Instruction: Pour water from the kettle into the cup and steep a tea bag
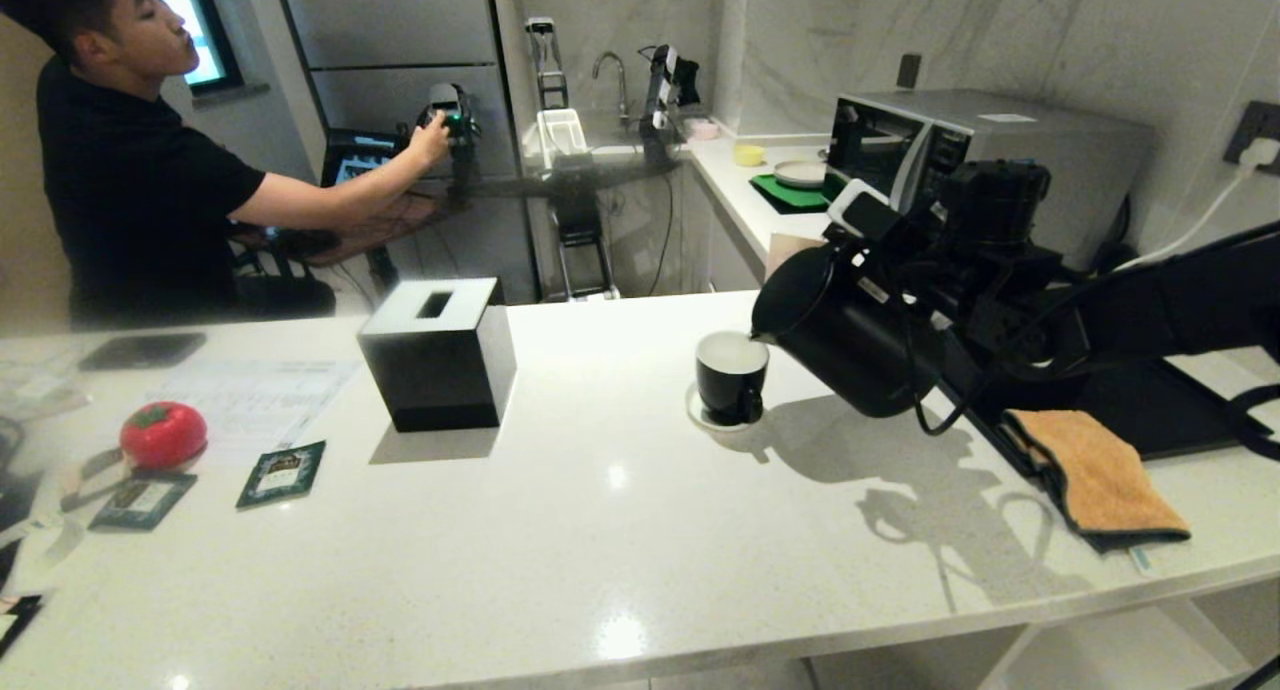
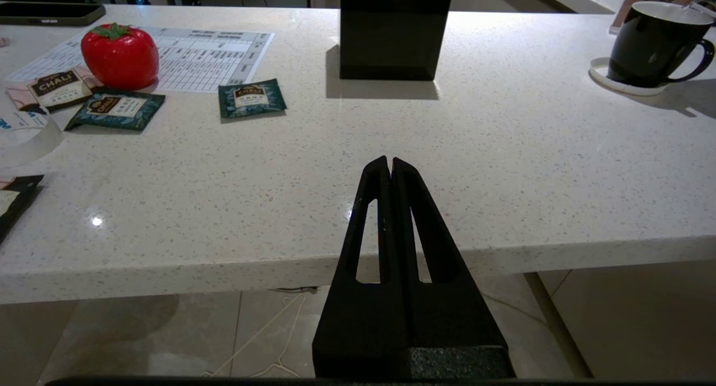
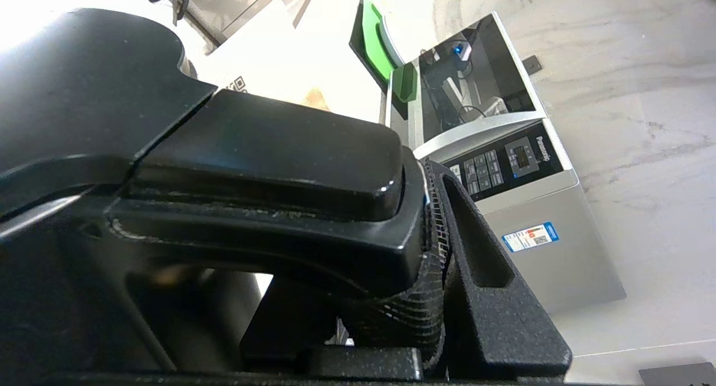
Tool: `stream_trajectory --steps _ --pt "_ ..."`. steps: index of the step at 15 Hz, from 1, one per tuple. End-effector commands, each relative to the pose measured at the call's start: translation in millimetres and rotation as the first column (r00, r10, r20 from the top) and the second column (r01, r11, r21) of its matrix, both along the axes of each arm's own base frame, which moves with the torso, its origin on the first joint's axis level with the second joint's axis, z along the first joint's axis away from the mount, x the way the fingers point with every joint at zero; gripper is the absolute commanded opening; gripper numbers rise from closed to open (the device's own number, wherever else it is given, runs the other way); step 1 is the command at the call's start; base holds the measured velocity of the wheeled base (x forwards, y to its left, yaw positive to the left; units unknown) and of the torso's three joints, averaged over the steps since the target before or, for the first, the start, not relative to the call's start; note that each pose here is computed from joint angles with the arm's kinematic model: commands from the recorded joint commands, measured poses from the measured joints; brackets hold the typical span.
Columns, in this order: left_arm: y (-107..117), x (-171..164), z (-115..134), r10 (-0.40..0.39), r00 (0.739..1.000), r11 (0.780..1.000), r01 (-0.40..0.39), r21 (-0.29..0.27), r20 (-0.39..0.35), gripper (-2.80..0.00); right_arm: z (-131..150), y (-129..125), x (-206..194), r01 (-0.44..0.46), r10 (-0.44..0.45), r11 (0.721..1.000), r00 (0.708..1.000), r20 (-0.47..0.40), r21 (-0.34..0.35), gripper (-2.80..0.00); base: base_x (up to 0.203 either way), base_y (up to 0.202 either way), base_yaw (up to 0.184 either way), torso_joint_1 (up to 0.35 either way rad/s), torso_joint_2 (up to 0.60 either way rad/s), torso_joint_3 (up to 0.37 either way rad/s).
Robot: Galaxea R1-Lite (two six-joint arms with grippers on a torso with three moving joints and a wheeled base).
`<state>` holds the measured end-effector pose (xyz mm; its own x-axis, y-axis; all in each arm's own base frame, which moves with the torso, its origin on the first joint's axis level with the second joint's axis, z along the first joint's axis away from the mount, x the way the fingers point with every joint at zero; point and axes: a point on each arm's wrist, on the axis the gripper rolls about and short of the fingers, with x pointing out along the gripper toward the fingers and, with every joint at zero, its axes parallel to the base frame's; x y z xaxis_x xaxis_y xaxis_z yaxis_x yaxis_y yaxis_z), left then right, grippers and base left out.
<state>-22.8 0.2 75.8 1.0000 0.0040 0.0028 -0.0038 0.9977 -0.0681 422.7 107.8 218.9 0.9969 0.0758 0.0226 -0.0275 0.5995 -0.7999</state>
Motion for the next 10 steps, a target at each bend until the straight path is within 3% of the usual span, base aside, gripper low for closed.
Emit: stream_trajectory --steps 1,10 --pt "0.0 0.1 0.1 0.001 1.000 1.000 -0.001 -0.001 -0.001 -2.80 1.4 -0.1 -0.5 0.001 -0.001 1.000 1.000 0.007 -0.016 -2.80 0.000 0.000 0.000 0.000 0.00 0.000" --pt "0.0 0.1 0.1 0.001 1.000 1.000 -0.001 -0.001 -0.001 -2.80 2.9 -0.3 -1.5 0.001 0.000 0.999 1.000 0.013 -0.037 -2.80 0.000 0.000 0.000 0.000 0.00 0.000"
